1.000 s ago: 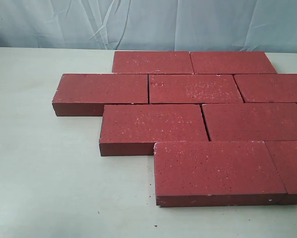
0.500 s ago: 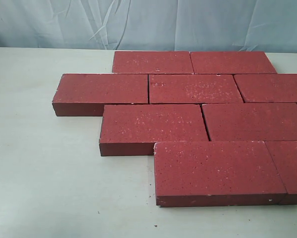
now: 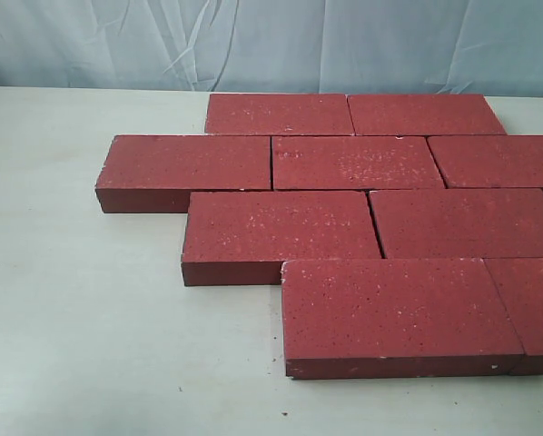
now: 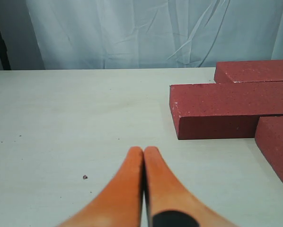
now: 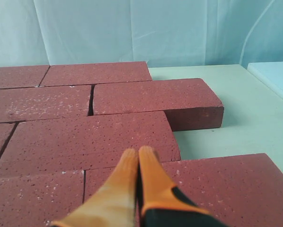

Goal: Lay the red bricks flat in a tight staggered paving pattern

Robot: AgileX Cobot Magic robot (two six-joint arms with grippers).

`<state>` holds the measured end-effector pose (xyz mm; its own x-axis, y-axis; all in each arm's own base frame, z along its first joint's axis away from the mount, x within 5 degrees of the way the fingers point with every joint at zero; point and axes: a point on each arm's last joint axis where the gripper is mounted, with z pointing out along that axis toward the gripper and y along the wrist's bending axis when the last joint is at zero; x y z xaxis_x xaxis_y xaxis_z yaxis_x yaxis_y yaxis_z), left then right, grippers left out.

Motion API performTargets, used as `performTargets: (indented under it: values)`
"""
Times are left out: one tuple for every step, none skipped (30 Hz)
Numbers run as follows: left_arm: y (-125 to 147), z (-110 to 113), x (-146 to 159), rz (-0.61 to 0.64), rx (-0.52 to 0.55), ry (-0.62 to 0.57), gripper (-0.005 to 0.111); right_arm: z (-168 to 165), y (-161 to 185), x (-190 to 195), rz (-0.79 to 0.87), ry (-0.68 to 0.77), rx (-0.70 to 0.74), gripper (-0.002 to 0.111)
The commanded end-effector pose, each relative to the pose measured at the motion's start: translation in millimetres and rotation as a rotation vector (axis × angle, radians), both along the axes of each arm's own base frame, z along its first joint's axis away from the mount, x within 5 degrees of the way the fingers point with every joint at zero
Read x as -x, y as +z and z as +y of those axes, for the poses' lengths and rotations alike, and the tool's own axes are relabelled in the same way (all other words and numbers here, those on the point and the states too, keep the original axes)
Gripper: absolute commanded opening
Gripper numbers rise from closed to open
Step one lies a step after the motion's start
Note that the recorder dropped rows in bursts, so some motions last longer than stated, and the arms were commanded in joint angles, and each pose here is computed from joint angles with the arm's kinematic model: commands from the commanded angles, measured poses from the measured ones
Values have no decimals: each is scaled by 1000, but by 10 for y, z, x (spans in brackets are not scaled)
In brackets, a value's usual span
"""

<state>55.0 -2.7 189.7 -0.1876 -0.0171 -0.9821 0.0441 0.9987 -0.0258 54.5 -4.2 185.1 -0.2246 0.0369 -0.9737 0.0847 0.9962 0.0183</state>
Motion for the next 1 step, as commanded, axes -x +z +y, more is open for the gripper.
performTargets:
  values:
    - [-2, -3, 0, -13, 14, -2, 0, -2, 6, 3, -12, -2, 8, -1]
